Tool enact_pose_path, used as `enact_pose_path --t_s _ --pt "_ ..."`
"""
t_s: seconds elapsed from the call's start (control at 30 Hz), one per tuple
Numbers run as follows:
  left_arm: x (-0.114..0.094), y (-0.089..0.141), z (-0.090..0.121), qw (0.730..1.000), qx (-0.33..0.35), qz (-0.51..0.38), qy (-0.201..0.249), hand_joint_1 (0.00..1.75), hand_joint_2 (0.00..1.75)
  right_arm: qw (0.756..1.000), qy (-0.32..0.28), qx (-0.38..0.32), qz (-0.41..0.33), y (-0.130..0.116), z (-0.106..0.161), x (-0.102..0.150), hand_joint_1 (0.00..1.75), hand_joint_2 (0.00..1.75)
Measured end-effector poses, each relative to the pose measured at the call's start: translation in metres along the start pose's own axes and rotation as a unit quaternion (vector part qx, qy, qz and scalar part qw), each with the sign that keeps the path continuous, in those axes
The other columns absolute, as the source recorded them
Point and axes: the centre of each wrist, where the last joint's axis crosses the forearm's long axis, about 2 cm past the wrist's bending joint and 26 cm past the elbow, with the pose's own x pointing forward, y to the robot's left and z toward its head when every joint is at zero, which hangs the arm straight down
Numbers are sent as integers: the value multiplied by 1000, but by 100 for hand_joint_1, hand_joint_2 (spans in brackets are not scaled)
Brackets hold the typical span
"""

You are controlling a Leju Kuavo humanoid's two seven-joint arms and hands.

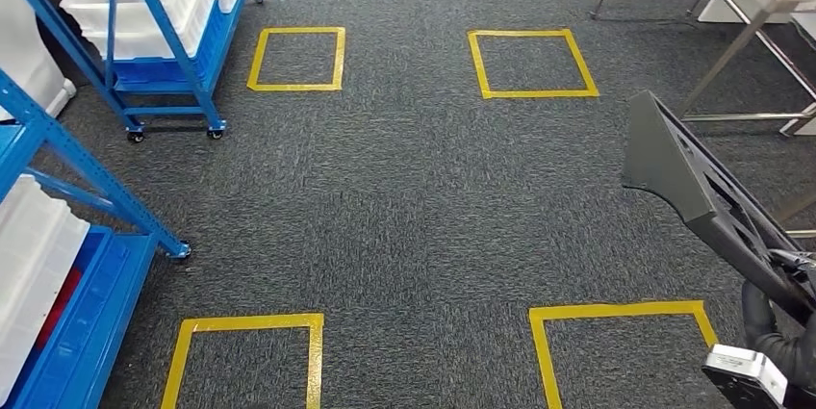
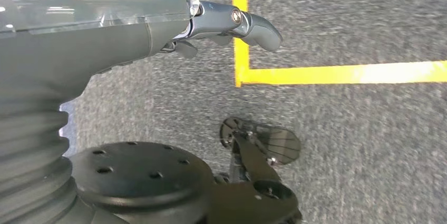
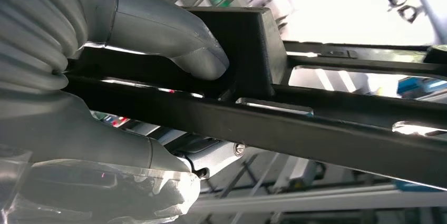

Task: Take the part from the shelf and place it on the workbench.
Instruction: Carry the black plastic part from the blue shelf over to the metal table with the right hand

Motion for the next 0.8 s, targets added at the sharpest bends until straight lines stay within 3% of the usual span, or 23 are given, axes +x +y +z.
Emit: enact_pose_path --t_s 0.63,0.8 --pt "6 42 -15 999 17 25 -18 0 175 1000 -19 -1 22 1 -8 -8 175 175" --pt "12 47 -18 999 17 40 -19 0 175 997 -50 -5 57 10 -20 -7 175 175"
